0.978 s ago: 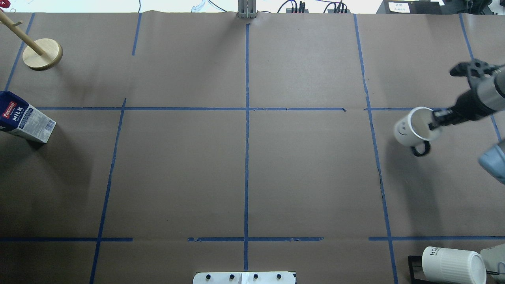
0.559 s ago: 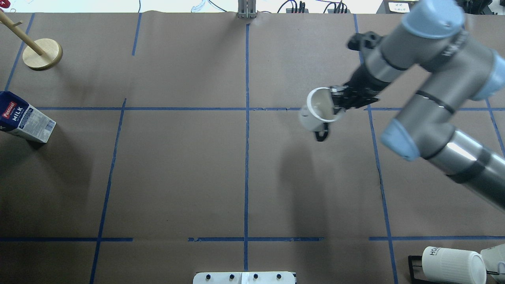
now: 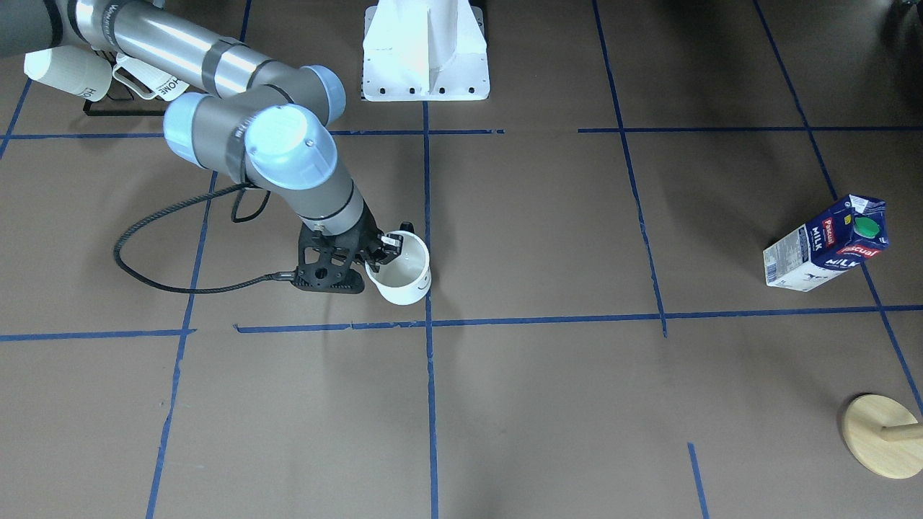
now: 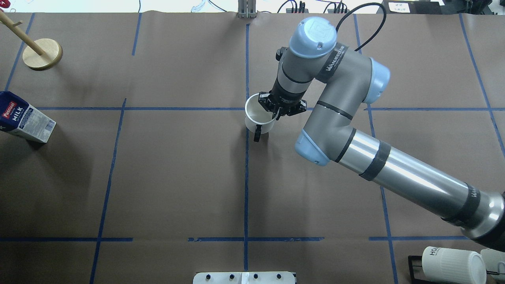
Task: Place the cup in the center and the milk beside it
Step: 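Carry the white mug with the right gripper to the table center, then set the mug down, open the right gripper and lift away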
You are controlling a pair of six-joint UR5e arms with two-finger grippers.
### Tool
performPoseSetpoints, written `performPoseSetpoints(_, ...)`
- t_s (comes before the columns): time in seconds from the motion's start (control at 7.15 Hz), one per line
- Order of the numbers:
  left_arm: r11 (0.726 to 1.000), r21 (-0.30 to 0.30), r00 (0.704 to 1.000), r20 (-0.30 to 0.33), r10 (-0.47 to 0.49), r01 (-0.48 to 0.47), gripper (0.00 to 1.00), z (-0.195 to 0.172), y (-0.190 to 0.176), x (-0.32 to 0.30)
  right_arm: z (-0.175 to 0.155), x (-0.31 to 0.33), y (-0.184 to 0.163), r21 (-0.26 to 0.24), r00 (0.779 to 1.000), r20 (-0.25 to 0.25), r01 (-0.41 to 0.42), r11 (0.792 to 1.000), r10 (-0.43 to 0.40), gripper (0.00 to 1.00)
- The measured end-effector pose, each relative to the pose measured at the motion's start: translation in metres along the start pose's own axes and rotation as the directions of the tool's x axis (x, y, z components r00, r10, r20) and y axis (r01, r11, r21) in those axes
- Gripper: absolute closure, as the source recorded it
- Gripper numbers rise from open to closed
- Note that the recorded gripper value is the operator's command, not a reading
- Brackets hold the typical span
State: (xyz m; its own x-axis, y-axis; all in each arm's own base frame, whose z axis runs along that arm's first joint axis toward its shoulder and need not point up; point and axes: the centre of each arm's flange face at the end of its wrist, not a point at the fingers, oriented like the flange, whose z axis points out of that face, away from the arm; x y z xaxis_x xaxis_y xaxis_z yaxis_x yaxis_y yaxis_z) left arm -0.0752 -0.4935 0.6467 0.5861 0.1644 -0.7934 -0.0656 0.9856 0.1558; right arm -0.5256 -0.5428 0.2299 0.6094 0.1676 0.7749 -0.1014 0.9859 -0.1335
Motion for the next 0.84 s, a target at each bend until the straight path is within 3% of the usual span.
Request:
performPoseSetpoints(0.14, 1.0, 0.006, 1.0, 0.0, 0.008, -0.008, 0.0, 0.001, 0.005, -0.001, 0.012, -0.002, 0.002, 0.0, 1.0, -0.01, -0.011, 1.0, 0.011, 0.55)
performPoseSetpoints(0.28, 1.0, 0.014, 1.0, 0.002, 0.02, -0.02, 0.0, 0.001, 0.005, 0.0, 0.023, -0.003, 0.007, -0.003, 1.0, -0.022, -0.015, 1.0, 0.014, 0.01)
performPoseSetpoints(0.56, 0.998, 0.051, 0.999, 0.01, 0.041, -0.041, 0.0, -0.014, -0.015, 0.019, 0.026, -0.007, 0.014, -0.002, 1.0, -0.02, -0.006, 1.0, 0.006, 0.0)
performPoseSetpoints(0.7, 0.997, 0.073, 1.0, 0.014, 0.025, -0.026, 0.0, -0.03, -0.036, 0.041, 0.006, -0.005, 0.007, 0.015, 1.0, 0.005, -0.003, 1.0, 0.003, 0.0)
performPoseSetpoints(0.84, 0.996, 0.085, 1.0, 0.014, 0.015, -0.016, 0.0, -0.039, -0.055, 0.063, -0.037, 0.018, -0.012, 0.034, 0.999, 0.052, -0.016, 0.999, 0.015, 0.0)
